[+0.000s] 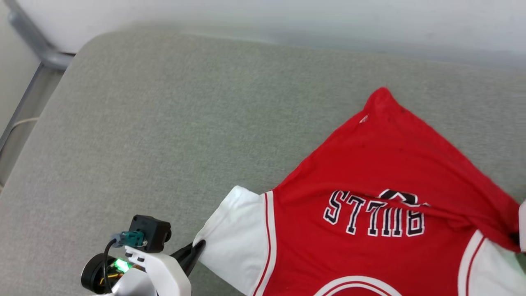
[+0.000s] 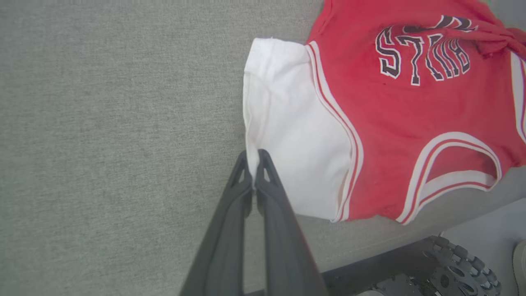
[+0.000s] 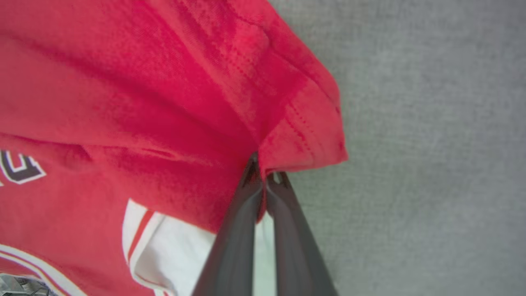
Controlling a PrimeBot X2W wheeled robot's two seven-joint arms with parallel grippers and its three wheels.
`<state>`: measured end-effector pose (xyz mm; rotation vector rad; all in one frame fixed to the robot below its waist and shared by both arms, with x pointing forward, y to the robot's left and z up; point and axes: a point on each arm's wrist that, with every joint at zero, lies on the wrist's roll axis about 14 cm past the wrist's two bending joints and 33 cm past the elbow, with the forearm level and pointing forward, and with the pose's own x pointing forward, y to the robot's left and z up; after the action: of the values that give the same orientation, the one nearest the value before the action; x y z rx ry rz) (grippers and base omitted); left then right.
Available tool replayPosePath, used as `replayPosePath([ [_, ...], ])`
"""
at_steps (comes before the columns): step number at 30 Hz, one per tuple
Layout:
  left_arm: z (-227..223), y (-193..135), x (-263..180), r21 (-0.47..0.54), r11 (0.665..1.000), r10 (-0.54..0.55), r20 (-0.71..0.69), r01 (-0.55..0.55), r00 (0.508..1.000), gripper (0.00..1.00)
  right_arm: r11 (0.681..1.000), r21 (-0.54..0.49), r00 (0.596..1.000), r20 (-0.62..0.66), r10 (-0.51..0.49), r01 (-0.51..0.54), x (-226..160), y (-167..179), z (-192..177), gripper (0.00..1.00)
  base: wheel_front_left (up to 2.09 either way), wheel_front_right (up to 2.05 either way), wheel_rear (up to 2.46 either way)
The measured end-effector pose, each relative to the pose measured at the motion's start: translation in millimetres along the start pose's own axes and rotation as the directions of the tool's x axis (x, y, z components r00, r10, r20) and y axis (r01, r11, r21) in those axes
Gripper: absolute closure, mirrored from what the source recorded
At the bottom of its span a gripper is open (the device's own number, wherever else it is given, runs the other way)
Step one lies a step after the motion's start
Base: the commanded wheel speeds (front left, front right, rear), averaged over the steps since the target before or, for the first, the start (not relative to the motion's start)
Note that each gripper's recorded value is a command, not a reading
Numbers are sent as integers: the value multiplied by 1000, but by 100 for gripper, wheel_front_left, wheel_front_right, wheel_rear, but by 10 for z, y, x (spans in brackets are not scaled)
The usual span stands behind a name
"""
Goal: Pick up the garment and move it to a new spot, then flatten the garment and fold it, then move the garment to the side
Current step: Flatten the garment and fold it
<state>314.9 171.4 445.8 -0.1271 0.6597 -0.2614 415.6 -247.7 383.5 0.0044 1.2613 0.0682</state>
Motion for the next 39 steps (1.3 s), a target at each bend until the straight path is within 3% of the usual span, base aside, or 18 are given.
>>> replayPosePath([
  [11,78,-214,-25,15,999,-52,61,51,997,100,993,118,999,-46,2,4,-216,-247,-906,100,0,0,0],
  [19,71,-284,-26,15,998,-68,69,67,995,100,991,133,999,-52,14,-7,-240,-199,-1077,100,0,0,0],
  [20,73,-291,-23,16,997,-70,69,69,995,100,992,125,999,-47,14,-8,-246,-188,-1064,65,0,0,0],
  [21,75,-296,-20,17,997,-72,69,71,995,100,993,120,999,-41,14,-9,-254,-187,-1048,0,0,0,0],
  [24,78,-296,-9,21,997,-74,68,72,995,100,994,109,1000,-19,23,-21,-304,-181,-949,0,0,0,0],
  [30,138,-307,8,30,997,-80,78,77,994,100,999,-13,997,73,38,-37,-580,-90,-435,0,0,0,0],
  [39,200,-295,48,35,997,-77,82,74,994,100,977,-188,974,179,136,-102,-781,517,385,0,0,0,0],
])
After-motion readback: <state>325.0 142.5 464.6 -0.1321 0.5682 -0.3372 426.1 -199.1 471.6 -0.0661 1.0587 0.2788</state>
